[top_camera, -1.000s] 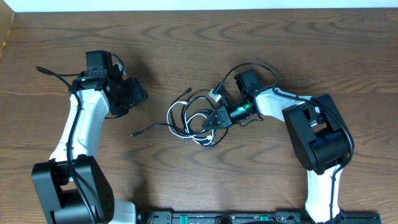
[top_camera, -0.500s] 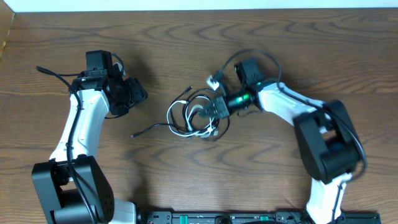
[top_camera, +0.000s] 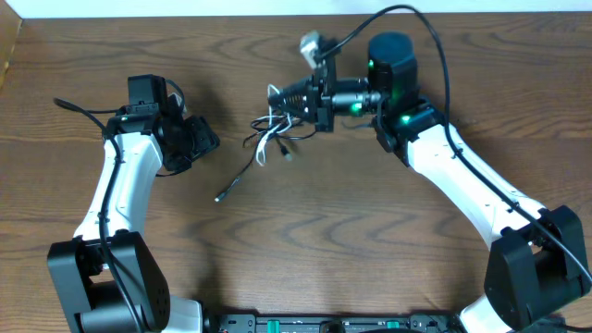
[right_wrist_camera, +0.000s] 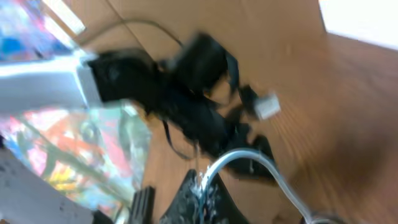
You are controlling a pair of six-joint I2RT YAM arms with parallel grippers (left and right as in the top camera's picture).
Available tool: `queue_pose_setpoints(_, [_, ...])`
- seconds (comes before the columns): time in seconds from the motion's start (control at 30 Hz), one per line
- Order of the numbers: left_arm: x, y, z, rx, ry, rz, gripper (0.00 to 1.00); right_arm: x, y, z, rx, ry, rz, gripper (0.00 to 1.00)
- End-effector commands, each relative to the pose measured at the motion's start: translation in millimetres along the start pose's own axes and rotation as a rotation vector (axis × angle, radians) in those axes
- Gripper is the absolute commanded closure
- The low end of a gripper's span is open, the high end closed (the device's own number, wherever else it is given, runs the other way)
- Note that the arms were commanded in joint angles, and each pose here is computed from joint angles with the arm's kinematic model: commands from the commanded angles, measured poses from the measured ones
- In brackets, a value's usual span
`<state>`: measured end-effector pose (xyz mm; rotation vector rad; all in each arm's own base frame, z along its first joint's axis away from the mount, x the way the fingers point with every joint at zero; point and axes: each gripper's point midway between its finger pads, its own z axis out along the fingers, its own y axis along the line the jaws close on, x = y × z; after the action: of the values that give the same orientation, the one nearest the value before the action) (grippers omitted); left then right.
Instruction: Untangle cables
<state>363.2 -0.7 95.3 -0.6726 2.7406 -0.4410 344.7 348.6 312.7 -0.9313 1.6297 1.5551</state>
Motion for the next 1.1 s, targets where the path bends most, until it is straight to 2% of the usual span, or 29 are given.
queue_pose_setpoints(0.0, [4,6,5,-0.018,0.016,0.007,0.39,-18,26,-2,-0.074,-0.026,0.040,0.99])
queue_pose_setpoints(0.07, [4,6,5,-0.018,0.016,0.007,0.39,-25,30,-2,-0.082,-0.048,0.018,0.99])
queue_pose_setpoints(0.27, [4,6,5,-0.019,0.016,0.007,0.39,-18,-28,-4,0.206,-0.108,0.194,0.99])
queue_pose_setpoints(0.4, [4,6,6,-0.018,0.016,0.007,0.39,-11,-42,-6,0.280,-0.107,0.231,0.99])
queue_pose_setpoints(0.9, [4,6,6,-0.017,0.016,0.030,0.37,-15,-52,-15,0.317,-0.135,0.278,0.99])
queue_pose_setpoints(0.97, [4,6,6,-0.017,0.016,0.031,0.35,-28,-45,-15,0.284,-0.177,0.281,0.99])
queue_pose_setpoints(1.07, [3,6,6,-0.017,0.016,0.031,0.34,-67,-18,-16,0.171,-0.291,0.181,0.99])
